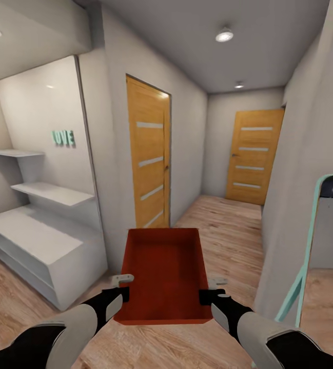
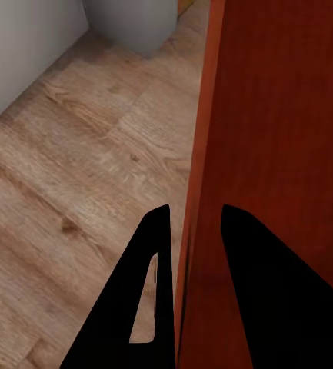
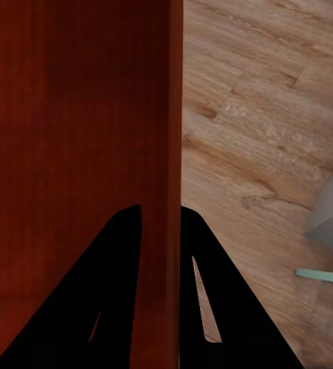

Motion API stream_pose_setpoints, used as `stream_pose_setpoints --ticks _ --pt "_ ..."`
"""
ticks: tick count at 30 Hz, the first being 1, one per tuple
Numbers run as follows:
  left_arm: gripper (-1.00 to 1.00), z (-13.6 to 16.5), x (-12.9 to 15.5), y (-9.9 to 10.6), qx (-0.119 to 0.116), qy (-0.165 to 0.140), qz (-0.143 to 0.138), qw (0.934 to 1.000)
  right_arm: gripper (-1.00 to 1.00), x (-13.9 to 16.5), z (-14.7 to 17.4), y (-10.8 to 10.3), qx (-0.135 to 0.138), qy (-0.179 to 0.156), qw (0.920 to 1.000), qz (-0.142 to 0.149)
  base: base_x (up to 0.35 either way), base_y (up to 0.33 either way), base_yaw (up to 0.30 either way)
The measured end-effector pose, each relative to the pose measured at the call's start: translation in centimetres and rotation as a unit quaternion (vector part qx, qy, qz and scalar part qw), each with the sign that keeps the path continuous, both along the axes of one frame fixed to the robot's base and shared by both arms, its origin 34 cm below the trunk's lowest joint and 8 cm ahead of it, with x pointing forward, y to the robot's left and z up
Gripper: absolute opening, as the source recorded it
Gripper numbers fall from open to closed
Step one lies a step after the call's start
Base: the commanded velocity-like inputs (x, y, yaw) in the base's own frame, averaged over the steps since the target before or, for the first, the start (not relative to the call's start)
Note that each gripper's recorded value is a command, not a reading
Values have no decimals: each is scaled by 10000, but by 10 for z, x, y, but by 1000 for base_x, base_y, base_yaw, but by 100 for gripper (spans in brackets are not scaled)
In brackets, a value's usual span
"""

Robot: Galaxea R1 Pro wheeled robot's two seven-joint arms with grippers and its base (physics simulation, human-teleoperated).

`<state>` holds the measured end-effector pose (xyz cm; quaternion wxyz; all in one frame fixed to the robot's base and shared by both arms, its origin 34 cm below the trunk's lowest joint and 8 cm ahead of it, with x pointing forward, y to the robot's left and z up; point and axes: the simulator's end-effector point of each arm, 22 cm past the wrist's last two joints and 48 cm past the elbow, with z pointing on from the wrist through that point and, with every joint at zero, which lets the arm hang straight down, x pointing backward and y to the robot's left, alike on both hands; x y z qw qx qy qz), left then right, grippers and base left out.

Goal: Move the two storage containers from the living room to the garage. In the garage, place one container on the floor and stack the other container on top of it (either order is fine).

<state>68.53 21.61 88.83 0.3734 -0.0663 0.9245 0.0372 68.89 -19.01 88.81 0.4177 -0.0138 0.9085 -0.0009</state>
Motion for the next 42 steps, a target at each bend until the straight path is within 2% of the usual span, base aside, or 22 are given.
stream_pose_setpoints --ticks 6,36,42 --pt "-100 0 0 0 2 -4 1 10000 -100 0 0 0 0 -3 10000 1 185 0 -60" --pt "-100 1 0 1 0 -10 -1 10000 -100 0 1 1 -2 -9 10000 -1 319 0 -1" --pt "-100 0 0 2 -4 -4 -4 10000 -100 -1 1 2 -5 -4 10000 -5 321 0 -148"
